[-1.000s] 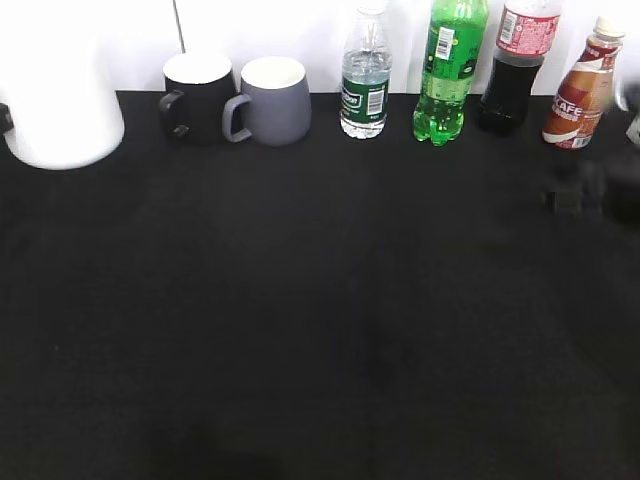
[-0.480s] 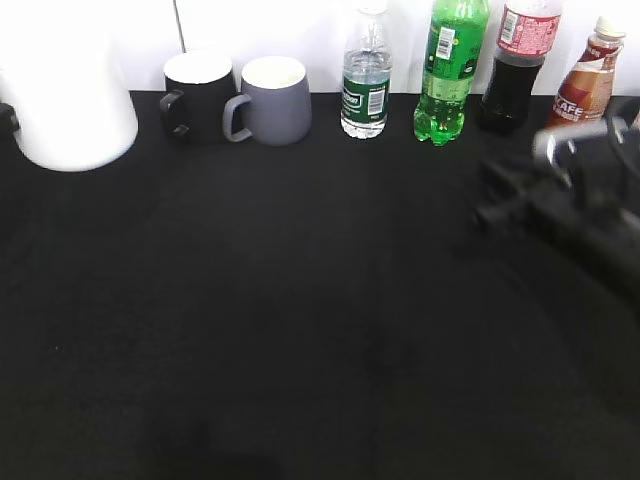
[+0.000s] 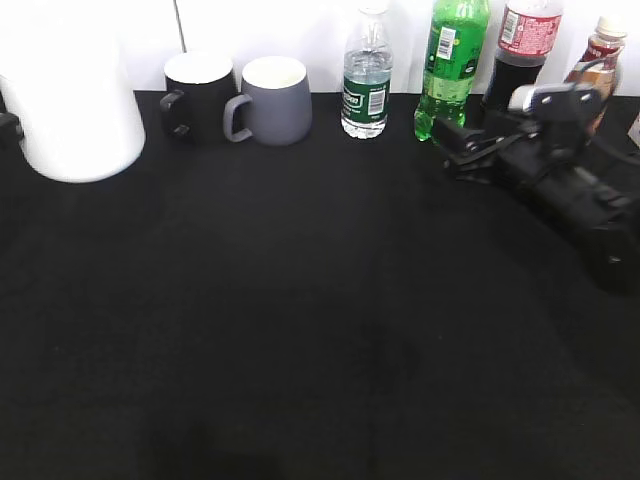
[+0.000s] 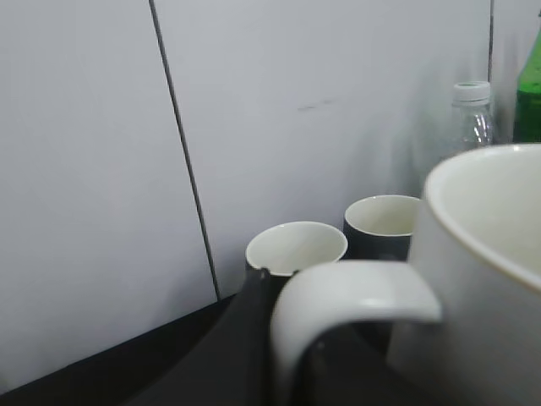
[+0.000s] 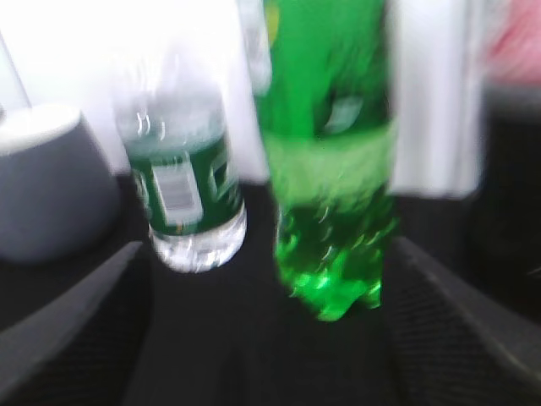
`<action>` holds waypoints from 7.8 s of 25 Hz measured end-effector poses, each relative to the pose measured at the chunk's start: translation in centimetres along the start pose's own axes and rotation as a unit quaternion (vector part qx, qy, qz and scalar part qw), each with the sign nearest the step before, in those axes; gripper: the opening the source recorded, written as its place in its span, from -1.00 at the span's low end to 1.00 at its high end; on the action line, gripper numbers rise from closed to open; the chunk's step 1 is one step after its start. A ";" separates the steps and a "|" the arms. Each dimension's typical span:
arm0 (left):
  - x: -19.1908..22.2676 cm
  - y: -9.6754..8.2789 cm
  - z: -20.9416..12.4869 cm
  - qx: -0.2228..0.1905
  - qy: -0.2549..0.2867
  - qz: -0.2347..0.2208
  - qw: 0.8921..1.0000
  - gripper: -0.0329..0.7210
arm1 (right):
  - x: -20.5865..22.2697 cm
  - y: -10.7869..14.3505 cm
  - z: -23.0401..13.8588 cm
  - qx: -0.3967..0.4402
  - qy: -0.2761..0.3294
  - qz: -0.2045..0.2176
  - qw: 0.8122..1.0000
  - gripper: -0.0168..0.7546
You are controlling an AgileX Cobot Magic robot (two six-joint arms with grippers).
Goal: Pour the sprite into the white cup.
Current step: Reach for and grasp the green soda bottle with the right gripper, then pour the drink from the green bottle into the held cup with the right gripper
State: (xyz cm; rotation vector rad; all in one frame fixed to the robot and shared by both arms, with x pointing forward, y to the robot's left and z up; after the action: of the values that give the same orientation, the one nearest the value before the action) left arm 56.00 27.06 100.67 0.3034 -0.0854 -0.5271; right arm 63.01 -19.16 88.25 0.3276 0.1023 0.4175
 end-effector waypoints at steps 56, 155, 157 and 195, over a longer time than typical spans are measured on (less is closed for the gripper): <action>0.0 -0.7 0.0 0.018 0.002 -0.031 0.999 -0.82 | 6.8 -1.3 2.3 0.013 0.036 0.041 0.998 0.07; 6.1 -9.5 4.8 -0.095 -0.078 -0.281 0.952 -0.82 | -9.0 17.3 8.5 -0.221 0.294 0.256 0.894 0.06; 6.1 -9.5 4.8 -0.095 -0.078 -0.281 0.952 -0.82 | -9.0 17.2 8.4 -0.234 0.293 0.260 0.890 0.06; 5.9 -12.2 5.1 -0.092 -0.066 -0.341 0.933 -0.82 | -7.2 16.5 8.9 -0.488 0.214 0.197 0.823 0.05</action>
State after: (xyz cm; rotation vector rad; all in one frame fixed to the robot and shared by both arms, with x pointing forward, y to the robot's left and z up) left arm 54.35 12.72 101.77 0.1043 -0.0578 -1.2414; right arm 51.63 -10.50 102.37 -0.7913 0.2456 0.8917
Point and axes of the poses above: a point on each arm's last joint axis where the gripper is mounted, x pointing out along that axis toward the gripper, y along the wrist's bending axis when the last joint is at zero, z = x × y, the point moved 3 cm from there along x, pointing out along that axis toward the gripper, and after that the axes turned 11 degrees about x, right-handed, at the moved point
